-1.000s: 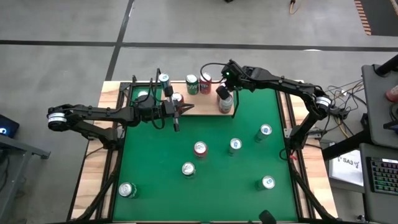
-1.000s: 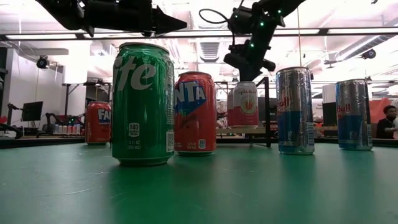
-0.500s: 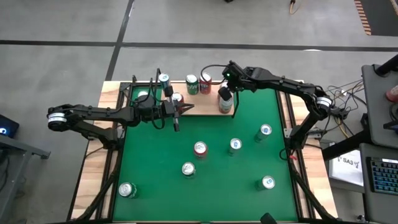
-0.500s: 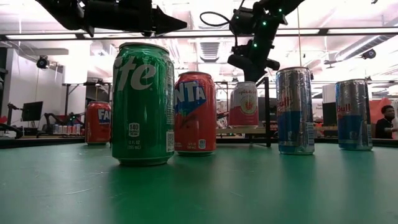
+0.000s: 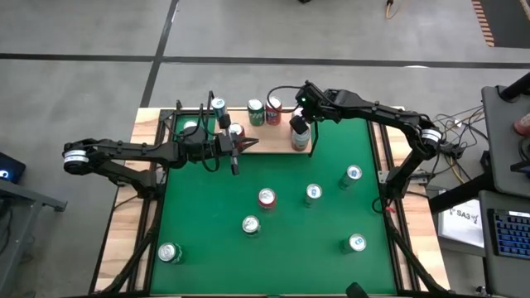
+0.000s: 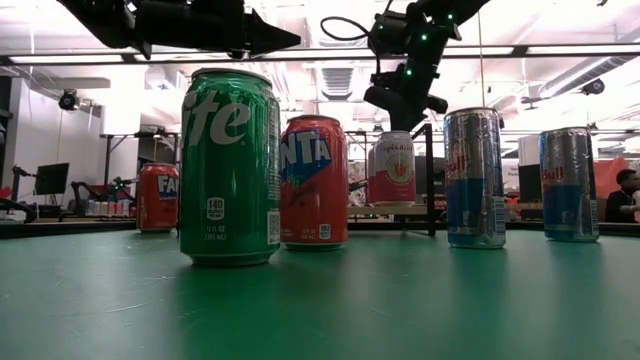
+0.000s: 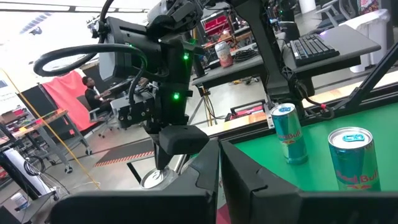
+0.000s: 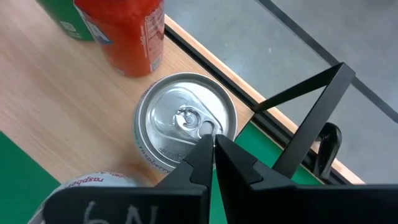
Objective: Pick and place cans onto a shelf
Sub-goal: Adjust the pink white soda can on the shelf, then put the top left blue silver soda can on the shelf aligned with the other blue silver soda can
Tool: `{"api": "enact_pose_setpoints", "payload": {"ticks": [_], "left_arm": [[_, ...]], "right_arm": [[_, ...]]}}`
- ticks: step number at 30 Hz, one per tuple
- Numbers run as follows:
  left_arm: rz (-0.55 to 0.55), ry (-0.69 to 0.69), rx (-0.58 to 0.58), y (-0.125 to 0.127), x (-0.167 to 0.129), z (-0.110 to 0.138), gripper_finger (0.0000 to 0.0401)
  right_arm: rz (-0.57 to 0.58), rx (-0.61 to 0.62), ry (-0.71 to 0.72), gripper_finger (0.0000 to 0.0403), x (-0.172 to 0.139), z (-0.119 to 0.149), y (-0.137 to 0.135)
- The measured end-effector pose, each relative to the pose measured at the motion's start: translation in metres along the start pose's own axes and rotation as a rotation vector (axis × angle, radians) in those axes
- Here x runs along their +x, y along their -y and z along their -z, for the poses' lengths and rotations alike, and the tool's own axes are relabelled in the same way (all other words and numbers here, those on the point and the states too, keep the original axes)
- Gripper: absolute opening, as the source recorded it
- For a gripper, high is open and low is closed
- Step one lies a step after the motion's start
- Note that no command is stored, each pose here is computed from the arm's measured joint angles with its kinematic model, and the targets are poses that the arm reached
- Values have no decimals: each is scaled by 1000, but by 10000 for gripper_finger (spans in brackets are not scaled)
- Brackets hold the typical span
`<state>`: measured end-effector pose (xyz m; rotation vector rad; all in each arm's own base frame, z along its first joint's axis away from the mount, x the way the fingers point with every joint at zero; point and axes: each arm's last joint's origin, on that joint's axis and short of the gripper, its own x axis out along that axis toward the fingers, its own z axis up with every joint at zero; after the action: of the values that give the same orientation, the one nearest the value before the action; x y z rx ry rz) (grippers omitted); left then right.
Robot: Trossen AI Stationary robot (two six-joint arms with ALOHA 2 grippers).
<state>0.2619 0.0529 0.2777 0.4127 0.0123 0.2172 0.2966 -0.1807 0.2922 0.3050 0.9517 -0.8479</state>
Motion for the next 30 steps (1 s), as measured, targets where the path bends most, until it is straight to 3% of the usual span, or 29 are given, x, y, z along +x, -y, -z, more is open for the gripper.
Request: {"api": "enact_pose_setpoints", "payload": {"ticks": [10,22,30], "left_arm": [[3,1,-26,1,0,0,0],[89,25,-80,19,-10,-16,0],[142,50,-129,22,-34,-36,0]], "right_arm": [[-14,7,42,12,-7,-8,0],[-56,-53,26,12,-53,-17,-19],[-238,-79,-39,12,-94,-7,-57]]}}
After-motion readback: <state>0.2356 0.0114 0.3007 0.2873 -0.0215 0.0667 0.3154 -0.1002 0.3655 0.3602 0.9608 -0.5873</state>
